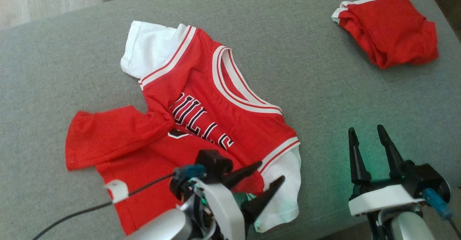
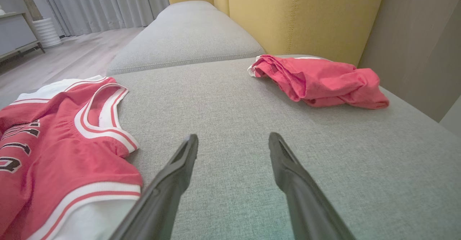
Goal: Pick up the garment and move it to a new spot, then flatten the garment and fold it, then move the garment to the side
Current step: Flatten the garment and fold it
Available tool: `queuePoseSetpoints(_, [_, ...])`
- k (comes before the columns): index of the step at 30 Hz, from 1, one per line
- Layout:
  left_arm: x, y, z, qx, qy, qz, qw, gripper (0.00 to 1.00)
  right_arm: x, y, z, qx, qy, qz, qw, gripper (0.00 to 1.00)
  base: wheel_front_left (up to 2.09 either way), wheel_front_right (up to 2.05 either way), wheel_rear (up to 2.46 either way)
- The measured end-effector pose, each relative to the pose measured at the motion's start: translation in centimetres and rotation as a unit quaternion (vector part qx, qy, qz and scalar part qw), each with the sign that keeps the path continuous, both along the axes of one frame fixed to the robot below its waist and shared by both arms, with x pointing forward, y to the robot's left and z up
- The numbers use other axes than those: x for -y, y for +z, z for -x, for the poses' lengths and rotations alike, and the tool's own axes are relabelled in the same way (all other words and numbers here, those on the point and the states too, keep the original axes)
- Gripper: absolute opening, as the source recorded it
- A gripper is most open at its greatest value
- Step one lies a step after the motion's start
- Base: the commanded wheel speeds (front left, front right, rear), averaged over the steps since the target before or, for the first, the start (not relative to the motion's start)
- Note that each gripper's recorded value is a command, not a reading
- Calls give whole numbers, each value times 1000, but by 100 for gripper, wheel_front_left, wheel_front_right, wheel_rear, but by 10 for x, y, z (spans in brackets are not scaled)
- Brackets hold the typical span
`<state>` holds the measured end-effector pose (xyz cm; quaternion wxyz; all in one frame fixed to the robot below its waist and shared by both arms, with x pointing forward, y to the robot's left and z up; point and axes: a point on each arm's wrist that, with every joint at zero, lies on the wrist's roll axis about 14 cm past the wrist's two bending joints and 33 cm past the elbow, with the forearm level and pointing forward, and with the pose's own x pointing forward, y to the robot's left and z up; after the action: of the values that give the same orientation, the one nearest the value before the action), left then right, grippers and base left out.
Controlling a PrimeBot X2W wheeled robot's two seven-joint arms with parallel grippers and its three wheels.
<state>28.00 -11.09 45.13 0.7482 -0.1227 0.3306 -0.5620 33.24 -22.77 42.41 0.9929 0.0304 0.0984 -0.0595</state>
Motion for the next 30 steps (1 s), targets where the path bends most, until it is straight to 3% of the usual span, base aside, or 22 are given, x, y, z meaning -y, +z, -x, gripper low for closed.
queuePoseSetpoints(5, [-29,-8,-45,52,93,-33,994,100,2,1,0,3,-2,1,1000,100,0,0,0])
queuePoseSetpoints(8, [-66,-24,-87,127,159,-106,973,100,-2,1,-3,3,4,-1,1000,100,0,0,0])
queuePoseSetpoints(14, [-115,-43,-143,179,231,-206,934,100,-10,1,-7,5,17,-3,1000,100,0,0,0])
queuePoseSetpoints(17, [-123,-46,-157,188,236,-228,926,100,-11,3,-9,7,19,-3,1000,100,0,0,0])
queuePoseSetpoints(23, [-132,-80,-148,155,180,-295,925,100,-11,1,-9,4,20,-1,1000,100,0,0,0])
queuePoseSetpoints(24, [-132,-82,-148,150,177,-298,926,43,-11,1,-9,4,19,-1,1000,100,0,0,0])
queuePoseSetpoints(25, [-130,-81,-150,151,173,-298,927,0,-10,1,-9,4,19,-1,1000,100,0,0,0])
queuePoseSetpoints(30, [-134,-72,-180,169,237,-264,920,0,-10,-1,-8,0,18,-1,1000,100,0,0,0])
